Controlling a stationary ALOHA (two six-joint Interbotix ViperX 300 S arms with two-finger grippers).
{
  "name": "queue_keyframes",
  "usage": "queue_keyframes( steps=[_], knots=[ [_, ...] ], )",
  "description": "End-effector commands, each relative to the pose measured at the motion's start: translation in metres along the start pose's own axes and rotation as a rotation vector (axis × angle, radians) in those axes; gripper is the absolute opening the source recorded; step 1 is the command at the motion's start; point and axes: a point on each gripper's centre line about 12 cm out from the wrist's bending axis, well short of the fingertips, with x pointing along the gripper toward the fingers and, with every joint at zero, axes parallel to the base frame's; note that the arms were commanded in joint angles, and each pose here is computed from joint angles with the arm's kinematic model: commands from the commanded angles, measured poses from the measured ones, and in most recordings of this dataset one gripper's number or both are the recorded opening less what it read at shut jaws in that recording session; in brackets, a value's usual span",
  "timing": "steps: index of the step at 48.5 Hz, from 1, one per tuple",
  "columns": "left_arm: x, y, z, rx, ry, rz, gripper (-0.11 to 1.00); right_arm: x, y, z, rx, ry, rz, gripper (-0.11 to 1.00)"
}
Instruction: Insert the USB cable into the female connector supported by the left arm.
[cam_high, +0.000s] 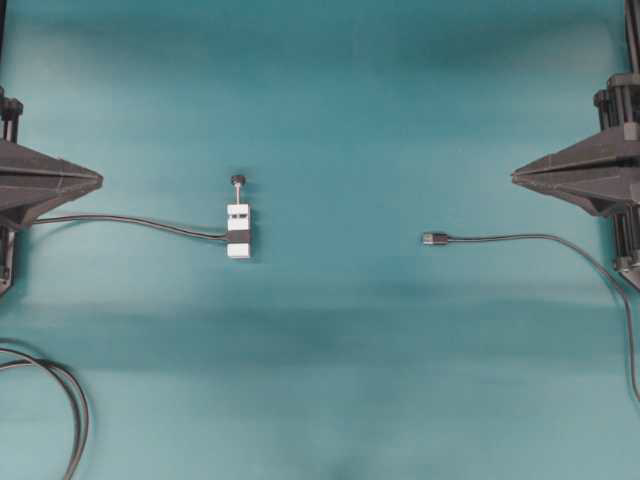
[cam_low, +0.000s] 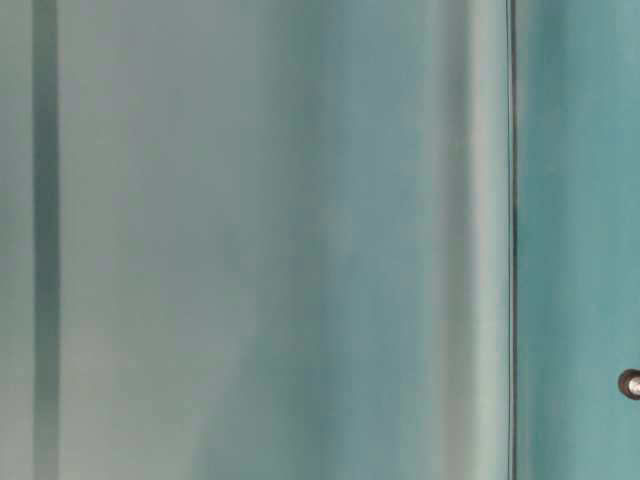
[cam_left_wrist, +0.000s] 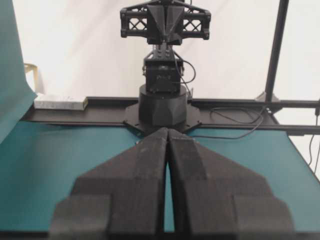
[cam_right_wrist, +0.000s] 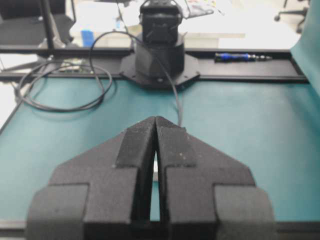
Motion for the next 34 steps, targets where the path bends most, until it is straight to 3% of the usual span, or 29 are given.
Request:
queue_keyframes(
  steps=[1, 4, 12, 24, 30, 34],
  knots=[
    [0.000, 0.000, -0.004, 0.005, 0.023, -0.001, 0.01, -0.001, 0.000, -0.001, -0.006, -0.006, 0.003, 0.00],
    [0.000, 0.000, -0.008, 0.003, 0.048, -0.001, 0.04, -0.001, 0.000, -0.005, -0.006, -0.003, 0.003, 0.00],
    [0.000, 0.000, -0.016, 0.000, 0.141, -0.002, 0.00, -0.002, 0.000, -0.012, -0.003, 0.038, 0.003, 0.00],
    [-0.004, 0.000, -0.044, -0.002, 0.397, -0.003, 0.01, 0.005, 0.000, -0.034, 0.015, 0.267, 0.000, 0.00],
    [-0.003, 0.000, -0.048, 0.000, 0.422, -0.004, 0.12, 0.010, 0.000, -0.043, 0.018, 0.324, -0.003, 0.00],
    [-0.002, 0.000, -0.049, 0.001, 0.429, -0.004, 0.29, 0.013, 0.000, -0.045, 0.020, 0.337, -0.002, 0.00]
  ],
)
